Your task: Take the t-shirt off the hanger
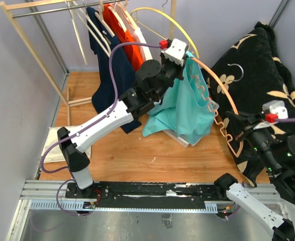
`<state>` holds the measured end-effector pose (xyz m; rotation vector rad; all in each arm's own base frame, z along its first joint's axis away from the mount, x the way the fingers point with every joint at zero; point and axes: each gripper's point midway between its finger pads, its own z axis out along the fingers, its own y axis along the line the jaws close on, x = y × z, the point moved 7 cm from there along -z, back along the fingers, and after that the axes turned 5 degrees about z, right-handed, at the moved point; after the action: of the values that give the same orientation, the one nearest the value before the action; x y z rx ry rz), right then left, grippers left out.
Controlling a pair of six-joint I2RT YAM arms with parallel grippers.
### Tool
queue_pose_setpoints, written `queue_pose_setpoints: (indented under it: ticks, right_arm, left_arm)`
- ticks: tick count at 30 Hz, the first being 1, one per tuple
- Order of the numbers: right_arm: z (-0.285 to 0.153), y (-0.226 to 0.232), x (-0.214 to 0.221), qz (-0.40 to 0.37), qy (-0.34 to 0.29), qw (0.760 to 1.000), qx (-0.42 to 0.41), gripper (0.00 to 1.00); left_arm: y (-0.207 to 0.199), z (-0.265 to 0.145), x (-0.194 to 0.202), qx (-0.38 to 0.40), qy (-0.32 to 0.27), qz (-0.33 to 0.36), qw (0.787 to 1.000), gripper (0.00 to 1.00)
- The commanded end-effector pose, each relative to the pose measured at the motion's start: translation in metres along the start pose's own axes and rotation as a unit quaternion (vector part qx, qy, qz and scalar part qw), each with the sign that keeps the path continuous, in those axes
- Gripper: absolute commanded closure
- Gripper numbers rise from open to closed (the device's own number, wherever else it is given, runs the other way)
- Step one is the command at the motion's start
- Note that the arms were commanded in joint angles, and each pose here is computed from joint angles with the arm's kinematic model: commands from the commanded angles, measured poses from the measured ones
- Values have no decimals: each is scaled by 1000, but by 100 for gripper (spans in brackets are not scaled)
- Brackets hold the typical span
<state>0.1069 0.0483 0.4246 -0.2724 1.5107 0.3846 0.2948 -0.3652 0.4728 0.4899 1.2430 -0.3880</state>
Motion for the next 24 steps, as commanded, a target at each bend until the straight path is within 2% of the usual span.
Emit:
queue_pose_setpoints:
  ticks: [1, 8, 15, 19, 24]
  right_arm:
    - [-30, -4, -20, -5, -52, 999, -9, 99]
    - [-57, -11, -25, -6, -75, 997, -1, 99]
    - [-71, -22, -29, 2, -92, 995, 43, 99]
    - [-75, -35, -31, 12, -101, 990, 101, 99]
    - [-73, -48, -30, 16, -102, 980, 170, 99]
  left_arm:
    - [15, 17, 0, -45, 11, 24, 999, 99]
    - [26, 40, 1, -64, 14, 30, 997, 100]
    - [30, 37, -13, -57, -2, 21, 998, 99]
    - [26, 30, -35, -16, -29, 4, 999, 99]
    - [18, 21, -74, 58, -90, -27, 994, 99]
